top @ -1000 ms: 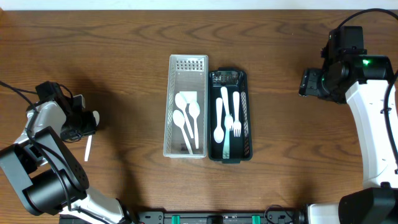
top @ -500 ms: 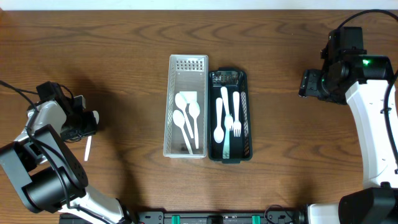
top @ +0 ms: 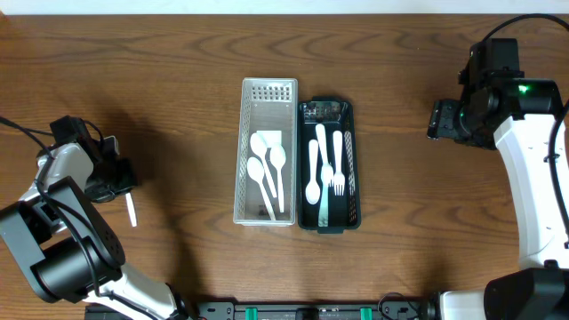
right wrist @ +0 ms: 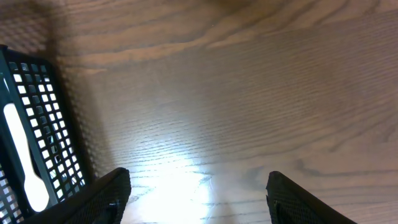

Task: Pack container
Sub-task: 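Carry the spoon into the grey basket and open the left gripper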

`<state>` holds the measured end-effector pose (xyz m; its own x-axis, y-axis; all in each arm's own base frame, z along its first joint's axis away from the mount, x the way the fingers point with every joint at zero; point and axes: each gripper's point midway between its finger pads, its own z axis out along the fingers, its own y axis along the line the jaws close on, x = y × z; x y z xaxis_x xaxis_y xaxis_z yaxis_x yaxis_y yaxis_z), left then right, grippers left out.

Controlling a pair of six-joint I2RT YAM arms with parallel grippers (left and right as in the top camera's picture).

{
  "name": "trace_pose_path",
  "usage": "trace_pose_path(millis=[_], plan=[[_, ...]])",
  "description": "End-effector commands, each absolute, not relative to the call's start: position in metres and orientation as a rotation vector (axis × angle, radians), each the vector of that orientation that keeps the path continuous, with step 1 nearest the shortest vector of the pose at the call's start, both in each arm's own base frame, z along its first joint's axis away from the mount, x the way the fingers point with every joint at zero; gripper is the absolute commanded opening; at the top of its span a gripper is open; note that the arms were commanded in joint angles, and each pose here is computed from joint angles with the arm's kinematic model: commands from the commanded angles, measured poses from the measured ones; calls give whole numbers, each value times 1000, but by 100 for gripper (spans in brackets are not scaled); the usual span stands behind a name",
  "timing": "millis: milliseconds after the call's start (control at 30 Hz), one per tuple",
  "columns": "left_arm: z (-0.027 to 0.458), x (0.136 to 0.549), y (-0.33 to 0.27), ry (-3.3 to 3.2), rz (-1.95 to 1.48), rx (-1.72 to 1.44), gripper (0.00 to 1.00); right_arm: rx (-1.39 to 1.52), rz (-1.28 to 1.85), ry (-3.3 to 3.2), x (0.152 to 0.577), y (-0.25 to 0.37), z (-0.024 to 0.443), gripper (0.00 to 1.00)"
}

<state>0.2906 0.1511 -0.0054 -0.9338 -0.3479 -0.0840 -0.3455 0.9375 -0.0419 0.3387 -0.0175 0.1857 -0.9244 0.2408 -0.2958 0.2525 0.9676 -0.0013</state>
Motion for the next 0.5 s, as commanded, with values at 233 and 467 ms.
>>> trace_pose_path(millis=[233,467], plan=[[42,311,98,2993,-177,-424,6,357,-70,2817,341,-21,185,73],[142,335,8,2842,-175,-74,6,357,-67,2804,344,-21,186,73]])
